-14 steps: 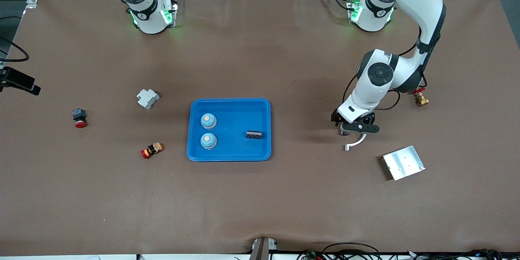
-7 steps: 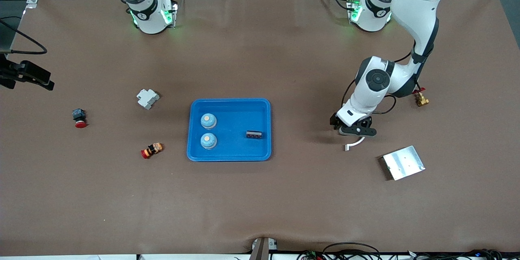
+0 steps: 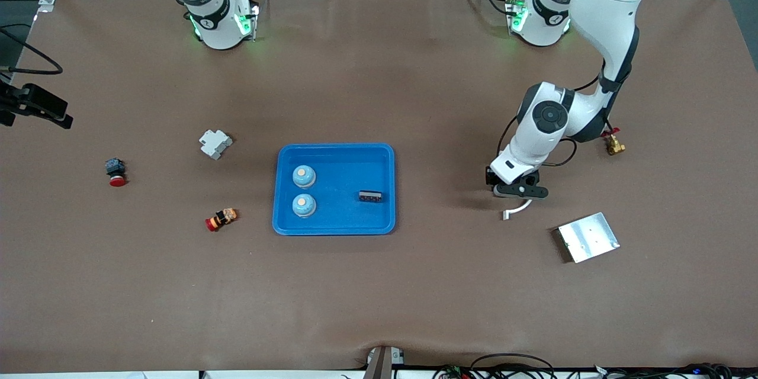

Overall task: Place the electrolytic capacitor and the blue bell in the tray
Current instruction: 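Grasp the second brown capacitor with the left gripper and lift it, then carry the capacitor with the left gripper over the blue tray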

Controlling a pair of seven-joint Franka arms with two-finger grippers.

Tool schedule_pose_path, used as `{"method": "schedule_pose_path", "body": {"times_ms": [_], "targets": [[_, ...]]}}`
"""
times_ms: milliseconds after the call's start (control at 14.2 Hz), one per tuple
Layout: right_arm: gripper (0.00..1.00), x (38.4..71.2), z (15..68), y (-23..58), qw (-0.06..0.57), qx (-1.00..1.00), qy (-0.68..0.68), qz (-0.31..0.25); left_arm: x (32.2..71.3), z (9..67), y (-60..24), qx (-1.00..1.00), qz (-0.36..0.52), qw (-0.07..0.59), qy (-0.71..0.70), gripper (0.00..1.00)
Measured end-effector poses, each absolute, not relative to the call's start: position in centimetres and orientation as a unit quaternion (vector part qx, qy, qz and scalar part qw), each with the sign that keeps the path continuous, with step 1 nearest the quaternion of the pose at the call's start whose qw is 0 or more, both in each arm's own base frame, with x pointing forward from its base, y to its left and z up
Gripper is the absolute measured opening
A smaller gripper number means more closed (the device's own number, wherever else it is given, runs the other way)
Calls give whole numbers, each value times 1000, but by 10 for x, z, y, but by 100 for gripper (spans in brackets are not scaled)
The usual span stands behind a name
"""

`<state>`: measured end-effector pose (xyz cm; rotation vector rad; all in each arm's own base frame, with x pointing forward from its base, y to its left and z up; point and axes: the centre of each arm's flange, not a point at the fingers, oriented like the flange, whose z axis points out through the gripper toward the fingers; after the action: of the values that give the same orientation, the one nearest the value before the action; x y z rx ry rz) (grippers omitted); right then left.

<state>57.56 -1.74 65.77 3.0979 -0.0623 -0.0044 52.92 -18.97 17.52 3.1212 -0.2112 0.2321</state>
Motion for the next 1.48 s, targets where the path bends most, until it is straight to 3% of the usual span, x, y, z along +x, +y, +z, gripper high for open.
{"method": "schedule_pose_path", "body": {"times_ms": [71, 353, 917, 1199, 1481], "targets": [[100, 575, 658, -16, 21, 1000, -19, -1, 529, 176, -190, 995, 75, 3, -68, 33], [100, 575, 658, -14, 21, 1000, -18, -2, 529, 177, -195, 997, 77, 10, -7, 34], [100, 575, 658, -14, 21, 1000, -17, -2, 544, 207, -240, 951, 89, 64, 288, 34], [100, 575, 658, -14, 21, 1000, -17, -2, 558, 242, -285, 923, 27, 34, 383, 34], [100, 575, 658, -14, 21, 1000, -17, -2, 546, 254, -327, 896, 12, 19, 444, 34]]}}
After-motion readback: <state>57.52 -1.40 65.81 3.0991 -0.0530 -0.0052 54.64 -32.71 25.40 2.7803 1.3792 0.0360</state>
